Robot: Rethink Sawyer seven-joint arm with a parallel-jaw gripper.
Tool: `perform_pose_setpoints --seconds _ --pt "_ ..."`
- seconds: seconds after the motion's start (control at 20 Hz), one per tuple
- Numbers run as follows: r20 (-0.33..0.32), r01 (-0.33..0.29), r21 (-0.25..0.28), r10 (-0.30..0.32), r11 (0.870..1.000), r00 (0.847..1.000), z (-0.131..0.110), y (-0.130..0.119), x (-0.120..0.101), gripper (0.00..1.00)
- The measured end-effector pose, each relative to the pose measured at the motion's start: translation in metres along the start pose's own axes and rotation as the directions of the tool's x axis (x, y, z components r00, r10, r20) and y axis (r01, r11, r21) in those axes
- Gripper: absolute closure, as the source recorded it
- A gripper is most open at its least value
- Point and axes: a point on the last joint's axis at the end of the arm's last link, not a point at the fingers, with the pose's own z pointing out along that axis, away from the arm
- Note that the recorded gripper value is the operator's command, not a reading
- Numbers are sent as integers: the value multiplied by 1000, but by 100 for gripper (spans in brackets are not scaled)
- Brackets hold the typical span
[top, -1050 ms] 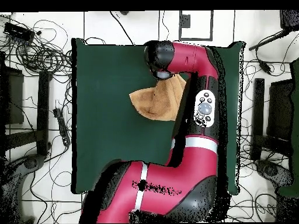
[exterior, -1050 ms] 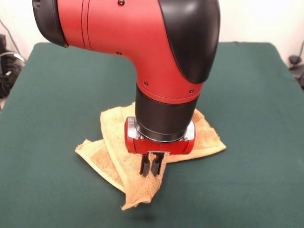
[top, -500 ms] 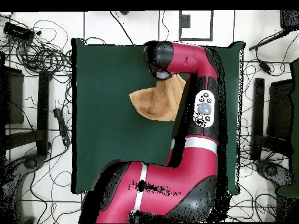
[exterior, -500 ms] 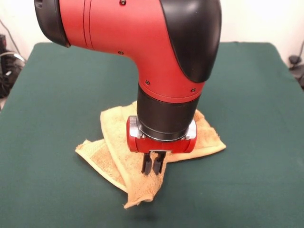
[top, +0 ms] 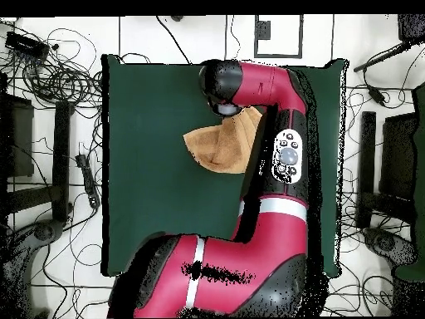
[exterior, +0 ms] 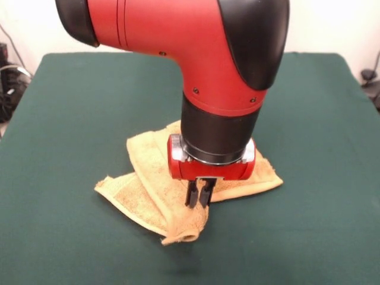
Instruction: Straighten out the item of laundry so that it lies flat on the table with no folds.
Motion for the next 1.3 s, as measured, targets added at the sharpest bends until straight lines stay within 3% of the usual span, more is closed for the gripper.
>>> perform_pose_setpoints --seconds 0.45,0.9,1.3 --pt "-2 -2 -3 2 1000 1000 -10 0 2 100" --pt "-5 -1 -4 1 1000 1000 -4 2 8 100" --pt "40 -2 1 2 1000 999 3 2 20 100"
